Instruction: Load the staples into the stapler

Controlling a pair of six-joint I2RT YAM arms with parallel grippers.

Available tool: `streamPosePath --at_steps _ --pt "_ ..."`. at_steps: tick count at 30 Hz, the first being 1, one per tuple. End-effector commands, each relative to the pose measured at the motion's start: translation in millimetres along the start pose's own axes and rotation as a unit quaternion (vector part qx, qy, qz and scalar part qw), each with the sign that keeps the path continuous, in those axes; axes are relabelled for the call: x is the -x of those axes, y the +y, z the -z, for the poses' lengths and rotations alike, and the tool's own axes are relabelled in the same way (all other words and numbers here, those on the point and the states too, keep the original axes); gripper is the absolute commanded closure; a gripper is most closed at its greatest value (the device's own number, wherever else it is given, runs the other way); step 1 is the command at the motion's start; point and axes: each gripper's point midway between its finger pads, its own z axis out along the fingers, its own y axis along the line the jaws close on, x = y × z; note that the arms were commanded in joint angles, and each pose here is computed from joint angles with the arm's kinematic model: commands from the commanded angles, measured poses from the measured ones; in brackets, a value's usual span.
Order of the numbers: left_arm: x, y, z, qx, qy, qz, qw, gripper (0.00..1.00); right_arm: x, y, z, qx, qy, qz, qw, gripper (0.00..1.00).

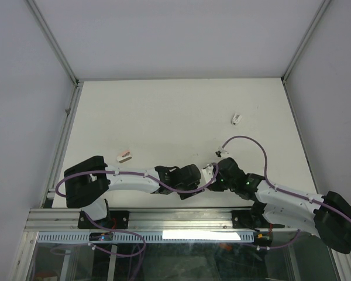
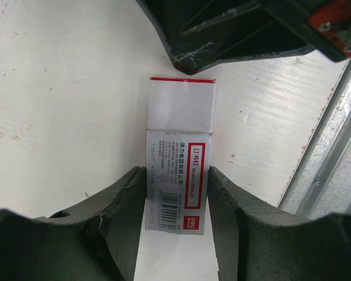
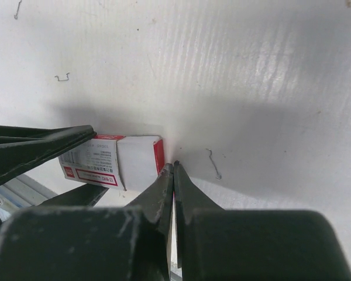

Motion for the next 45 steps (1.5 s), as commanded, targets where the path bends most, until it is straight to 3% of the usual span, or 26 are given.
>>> streamPosePath --at_steps 1,10,17,24,27,34,40,45 --pt "13.1 8.5 10.6 0.026 -0.021 -0.016 0.999 0.54 3.4 -16.7 2.7 -0.046 -0.012 0.000 0.999 1.00" --pt "15.9 3.6 14.0 0.007 -0.028 -0.009 1.000 0.57 13.7 -0.6 13.4 -0.006 -0.035 -0.001 0.999 1.00" --pt "16.1 0.6 12.1 -0.016 -0.027 0.001 1.000 0.58 24.5 2.8 24.7 0.003 -0.064 -0.007 0.998 0.89" --pt "14.8 -0.7 10.1 -0.019 -0.023 0.000 1.000 0.58 20.8 2.5 22.7 0.010 -0.060 -0.007 0.998 0.84" --pt "13.5 -1.1 9.4 -0.020 -0.020 -0.001 1.000 0.54 20.6 4.8 22.1 0.014 -0.058 -0.007 0.998 0.81" --pt "24.6 2.9 16.5 -0.009 -0.037 0.017 0.999 0.29 19.5 10.2 22.2 0.030 -0.055 -0.008 0.998 0.64" --pt "60.9 11.0 49.7 0.001 -0.109 0.146 0.983 0.20 18.4 25.4 19.7 0.066 -0.046 -0.010 0.997 0.51" --pt "60.7 18.7 79.4 0.014 -0.159 0.318 0.935 0.14 11.4 30.0 12.4 0.075 -0.024 -0.012 0.997 0.47"
